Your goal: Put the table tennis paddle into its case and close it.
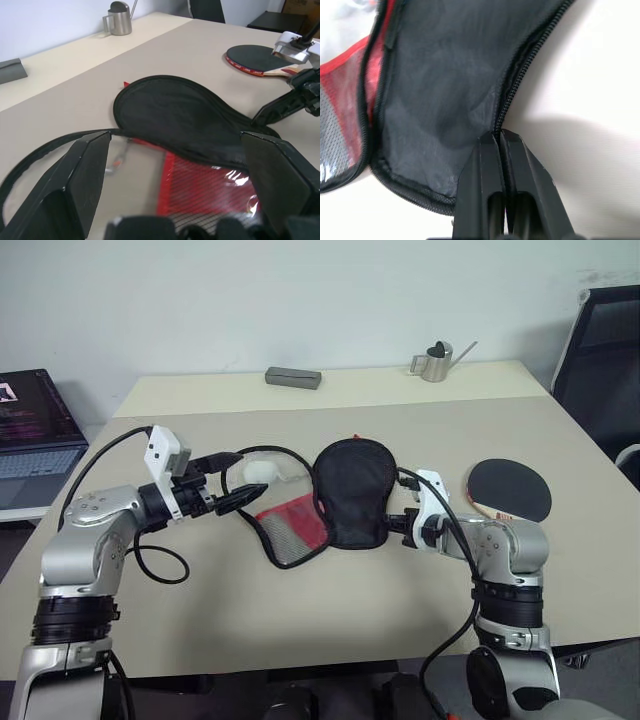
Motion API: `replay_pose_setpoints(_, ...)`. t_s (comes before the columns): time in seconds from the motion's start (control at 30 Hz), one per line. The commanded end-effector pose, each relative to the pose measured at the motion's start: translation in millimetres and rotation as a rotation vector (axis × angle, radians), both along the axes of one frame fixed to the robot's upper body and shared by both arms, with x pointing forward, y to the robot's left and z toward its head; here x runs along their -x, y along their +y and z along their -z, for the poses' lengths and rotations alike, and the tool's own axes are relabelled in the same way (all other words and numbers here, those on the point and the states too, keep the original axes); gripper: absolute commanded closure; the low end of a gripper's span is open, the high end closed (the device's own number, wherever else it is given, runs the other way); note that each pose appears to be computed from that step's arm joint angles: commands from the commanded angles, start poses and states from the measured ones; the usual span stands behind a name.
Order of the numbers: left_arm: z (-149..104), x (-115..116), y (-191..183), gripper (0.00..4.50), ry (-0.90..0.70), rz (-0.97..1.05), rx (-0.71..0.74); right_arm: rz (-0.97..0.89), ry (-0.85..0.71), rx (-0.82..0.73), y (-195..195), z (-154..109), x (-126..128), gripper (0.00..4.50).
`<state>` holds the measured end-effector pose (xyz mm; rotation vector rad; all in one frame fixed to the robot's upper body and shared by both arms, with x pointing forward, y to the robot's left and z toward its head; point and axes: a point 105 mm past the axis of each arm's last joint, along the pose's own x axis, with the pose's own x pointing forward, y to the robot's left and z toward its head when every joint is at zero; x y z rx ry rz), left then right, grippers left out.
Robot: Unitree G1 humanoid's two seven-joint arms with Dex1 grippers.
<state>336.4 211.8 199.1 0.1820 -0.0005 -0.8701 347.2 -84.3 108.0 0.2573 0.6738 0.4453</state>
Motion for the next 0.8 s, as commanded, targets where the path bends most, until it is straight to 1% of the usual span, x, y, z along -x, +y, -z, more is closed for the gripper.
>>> replay_pose_setpoints(0.03,-11,0,1,0.00,-0.047,-0.004,-0.004,0.038,-0.056,-0.002,-6,-12,-1,3.50)
replay_pose_setpoints(0.23,-11,0,1,0.00,-0.047,-0.011,0.001,0.115,-0.143,0.086,-28,-17,-12,1.47)
replay_pose_setpoints(0.37,-11,0,1,0.00,-0.048,-0.012,0.003,0.114,-0.171,0.102,-32,-20,-15,0.05)
replay_pose_setpoints(0.5,-11,-1,1,0.00,-0.050,-0.013,0.005,0.096,-0.190,0.067,-28,-25,-16,0.02)
replay_pose_setpoints(0.63,-12,-1,4,0.00,-0.050,-0.029,0.013,0.057,-0.217,-0.036,-19,-38,-15,0.02)
replay_pose_setpoints(0.7,-12,0,13,0.00,-0.051,-0.065,0.019,0.038,-0.229,-0.064,-17,-43,-14,0.02)
replay_pose_setpoints(0.8,-10,2,19,0.00,-0.047,-0.091,0.023,0.020,-0.223,-0.072,-14,-42,-11,0.02)
